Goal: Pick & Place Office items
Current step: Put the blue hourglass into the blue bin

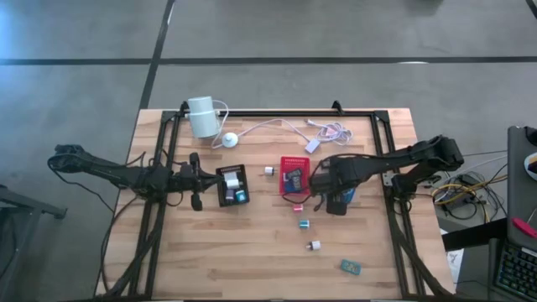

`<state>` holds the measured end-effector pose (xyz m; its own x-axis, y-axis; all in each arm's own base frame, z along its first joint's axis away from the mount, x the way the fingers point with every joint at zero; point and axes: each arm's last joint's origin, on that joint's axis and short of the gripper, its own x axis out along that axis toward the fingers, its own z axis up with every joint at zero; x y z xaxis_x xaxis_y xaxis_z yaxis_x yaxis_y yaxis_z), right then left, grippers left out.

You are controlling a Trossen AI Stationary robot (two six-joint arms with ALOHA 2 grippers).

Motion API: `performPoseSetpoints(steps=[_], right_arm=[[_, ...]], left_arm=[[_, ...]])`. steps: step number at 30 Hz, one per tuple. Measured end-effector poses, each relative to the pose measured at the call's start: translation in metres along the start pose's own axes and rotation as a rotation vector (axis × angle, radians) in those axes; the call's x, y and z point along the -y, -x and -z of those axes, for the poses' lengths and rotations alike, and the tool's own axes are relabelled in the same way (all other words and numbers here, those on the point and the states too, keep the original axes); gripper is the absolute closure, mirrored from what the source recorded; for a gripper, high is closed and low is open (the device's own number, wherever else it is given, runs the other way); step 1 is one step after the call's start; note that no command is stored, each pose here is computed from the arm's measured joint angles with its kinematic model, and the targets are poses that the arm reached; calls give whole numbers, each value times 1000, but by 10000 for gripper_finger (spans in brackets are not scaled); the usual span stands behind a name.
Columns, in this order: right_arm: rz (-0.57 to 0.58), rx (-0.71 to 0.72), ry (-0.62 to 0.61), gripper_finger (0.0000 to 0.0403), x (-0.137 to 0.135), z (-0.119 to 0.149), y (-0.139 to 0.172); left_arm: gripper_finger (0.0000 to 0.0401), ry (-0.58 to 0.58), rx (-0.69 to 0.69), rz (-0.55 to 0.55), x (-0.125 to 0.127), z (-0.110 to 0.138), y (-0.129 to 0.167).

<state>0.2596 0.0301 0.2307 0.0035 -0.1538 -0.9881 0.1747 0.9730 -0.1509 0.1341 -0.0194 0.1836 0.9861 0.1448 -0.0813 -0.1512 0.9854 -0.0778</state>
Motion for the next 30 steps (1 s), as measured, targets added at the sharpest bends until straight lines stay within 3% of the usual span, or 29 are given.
performPoseSetpoints(steps=[7, 21, 30], right_arm=[[-12, -12, -3, 195, -1, 5, -17], [-34, 6, -5, 163, -1, 8, -19], [-25, -6, 23, 165, -1, 13, -31]], left_arm=[[387, 0, 0, 0, 0, 0, 0], [387, 0, 1, 0, 0, 0, 0], [387, 0, 0, 0, 0, 0, 0]])
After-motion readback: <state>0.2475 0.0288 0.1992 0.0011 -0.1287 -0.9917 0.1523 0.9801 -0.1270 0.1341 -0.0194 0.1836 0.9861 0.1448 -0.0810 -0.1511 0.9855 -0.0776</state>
